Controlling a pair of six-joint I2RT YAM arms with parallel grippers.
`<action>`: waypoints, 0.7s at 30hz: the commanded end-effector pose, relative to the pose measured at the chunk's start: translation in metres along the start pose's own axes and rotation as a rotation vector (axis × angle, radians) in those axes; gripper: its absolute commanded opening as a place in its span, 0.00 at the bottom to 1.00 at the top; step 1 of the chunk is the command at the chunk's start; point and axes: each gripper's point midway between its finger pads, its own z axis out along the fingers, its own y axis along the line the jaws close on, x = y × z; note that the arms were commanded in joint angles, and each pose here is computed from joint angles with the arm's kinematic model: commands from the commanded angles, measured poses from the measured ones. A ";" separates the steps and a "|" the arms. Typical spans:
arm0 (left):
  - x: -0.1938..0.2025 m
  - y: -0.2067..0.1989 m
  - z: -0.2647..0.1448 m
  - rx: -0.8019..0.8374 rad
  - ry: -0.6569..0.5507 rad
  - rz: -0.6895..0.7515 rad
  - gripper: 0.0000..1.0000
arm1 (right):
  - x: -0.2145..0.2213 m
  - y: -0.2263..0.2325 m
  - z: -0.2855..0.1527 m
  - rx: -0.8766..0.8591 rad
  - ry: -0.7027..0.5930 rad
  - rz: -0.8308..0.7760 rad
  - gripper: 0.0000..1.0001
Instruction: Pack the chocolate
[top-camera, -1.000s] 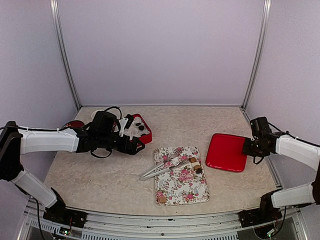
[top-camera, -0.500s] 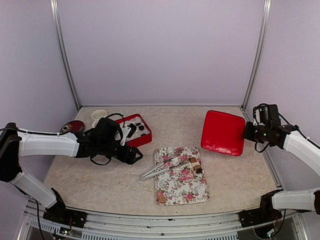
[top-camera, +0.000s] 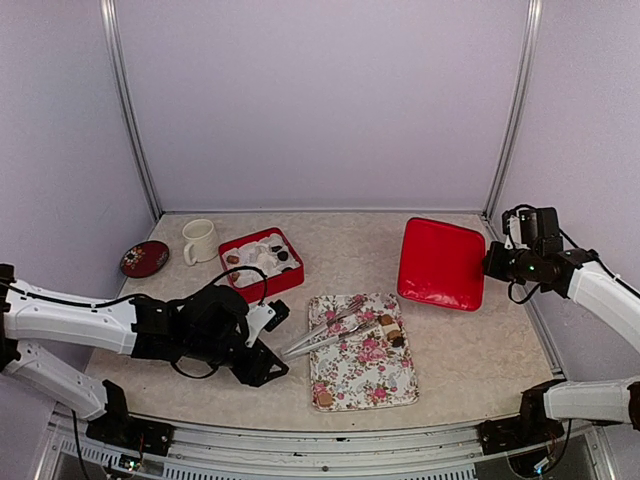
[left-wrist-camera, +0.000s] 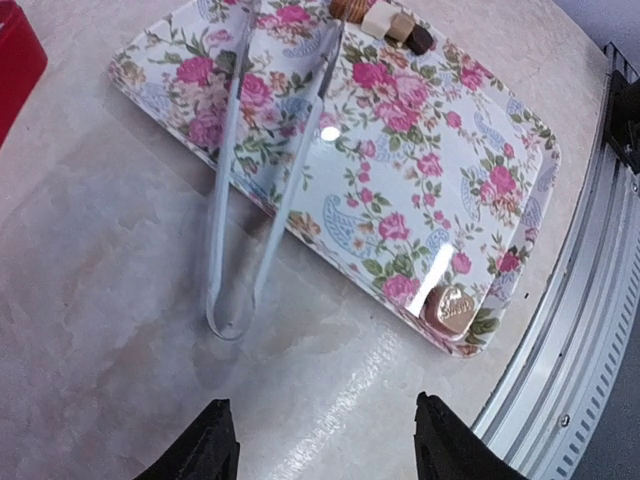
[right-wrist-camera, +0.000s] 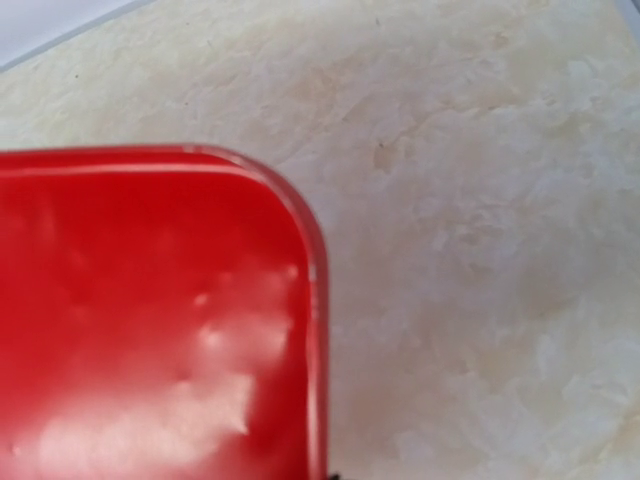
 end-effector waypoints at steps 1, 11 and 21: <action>0.034 -0.024 0.006 0.065 0.090 -0.002 0.57 | -0.024 0.013 -0.012 -0.065 -0.083 0.010 0.00; 0.058 -0.033 0.040 0.010 0.206 0.037 0.49 | -0.026 0.017 -0.018 -0.085 -0.097 0.011 0.00; 0.057 -0.048 0.078 0.031 0.252 0.114 0.47 | -0.025 0.017 -0.021 -0.093 -0.106 0.014 0.00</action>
